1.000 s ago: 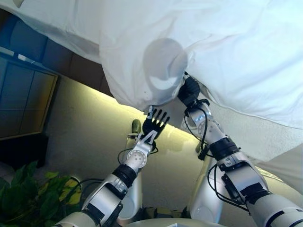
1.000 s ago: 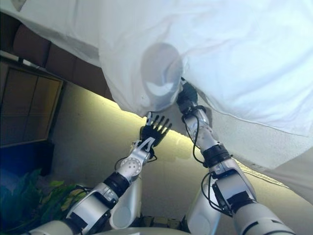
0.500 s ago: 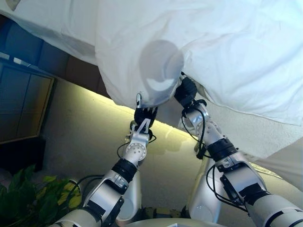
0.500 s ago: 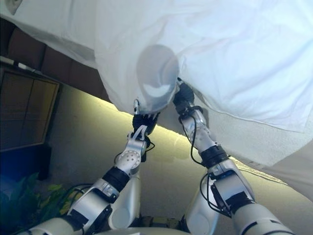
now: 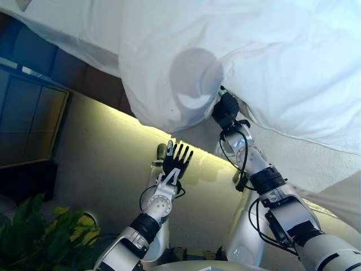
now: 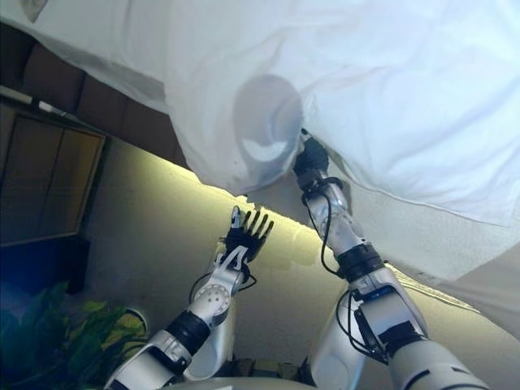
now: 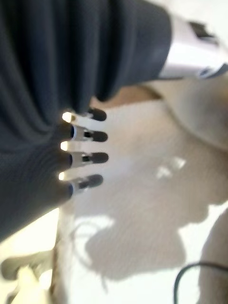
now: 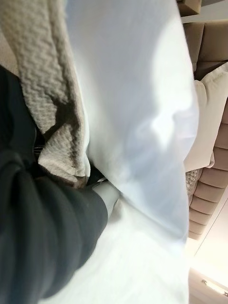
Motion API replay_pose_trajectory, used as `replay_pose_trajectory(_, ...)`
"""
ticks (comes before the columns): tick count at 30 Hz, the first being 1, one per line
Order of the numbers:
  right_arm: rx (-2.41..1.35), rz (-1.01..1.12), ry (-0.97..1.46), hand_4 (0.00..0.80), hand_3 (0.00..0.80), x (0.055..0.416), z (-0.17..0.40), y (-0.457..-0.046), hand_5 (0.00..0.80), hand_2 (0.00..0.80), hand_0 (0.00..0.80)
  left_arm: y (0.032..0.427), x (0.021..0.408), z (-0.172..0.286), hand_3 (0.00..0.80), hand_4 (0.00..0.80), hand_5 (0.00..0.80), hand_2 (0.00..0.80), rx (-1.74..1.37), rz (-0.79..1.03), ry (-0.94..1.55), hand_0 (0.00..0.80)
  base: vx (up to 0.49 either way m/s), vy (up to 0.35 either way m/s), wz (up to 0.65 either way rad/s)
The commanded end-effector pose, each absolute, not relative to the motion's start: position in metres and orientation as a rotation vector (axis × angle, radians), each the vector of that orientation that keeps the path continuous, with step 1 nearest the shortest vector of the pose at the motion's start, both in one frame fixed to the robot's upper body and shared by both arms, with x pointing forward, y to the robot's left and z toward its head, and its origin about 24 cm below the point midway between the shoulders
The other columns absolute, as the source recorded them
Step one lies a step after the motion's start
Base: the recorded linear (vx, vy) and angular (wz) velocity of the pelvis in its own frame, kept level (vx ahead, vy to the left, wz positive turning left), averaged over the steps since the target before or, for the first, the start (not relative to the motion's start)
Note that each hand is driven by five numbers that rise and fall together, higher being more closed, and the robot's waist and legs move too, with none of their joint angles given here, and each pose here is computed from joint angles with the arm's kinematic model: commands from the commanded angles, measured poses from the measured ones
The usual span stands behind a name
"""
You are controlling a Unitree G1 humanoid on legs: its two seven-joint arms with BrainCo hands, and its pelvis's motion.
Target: Make the bed neatly
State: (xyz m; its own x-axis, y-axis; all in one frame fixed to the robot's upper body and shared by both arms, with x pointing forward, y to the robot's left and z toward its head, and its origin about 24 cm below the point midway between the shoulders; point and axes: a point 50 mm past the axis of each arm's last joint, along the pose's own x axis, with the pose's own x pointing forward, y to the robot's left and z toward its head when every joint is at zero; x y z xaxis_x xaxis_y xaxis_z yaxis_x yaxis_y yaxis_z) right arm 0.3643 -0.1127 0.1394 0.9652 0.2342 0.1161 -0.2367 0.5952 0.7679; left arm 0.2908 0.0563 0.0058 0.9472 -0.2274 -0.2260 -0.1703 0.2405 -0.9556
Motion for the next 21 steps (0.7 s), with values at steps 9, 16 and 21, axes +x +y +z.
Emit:
replay_pose_trajectory(9, 0.933, 0.438, -0.164, 0.800, 0.800, 0.362, 0.188, -0.099, 0.800, 0.800, 0.800, 0.042, 0.322, 0.076, 0.000, 0.000, 0.000, 0.000, -1.354, -0.144, 0.122, 0.000, -0.001, 0.014, 0.00)
replay_pose_trajectory(16, 0.926, 0.477, -0.159, 0.800, 0.800, 0.362, 0.196, -0.089, 0.800, 0.800, 0.800, 0.024, 0.330, 0.092, 0.000, 0.000, 0.000, 0.000, -1.418, -0.160, 0.146, 0.000, -0.009, 0.046, 0.00)
replay_pose_trajectory(21, 0.910, 0.529, -0.157, 0.800, 0.800, 0.359, 0.201, -0.079, 0.800, 0.800, 0.800, 0.022, 0.338, 0.098, 0.000, 0.000, 0.000, 0.000, -1.394, -0.096, 0.122, 0.000, -0.004, 0.085, -0.05)
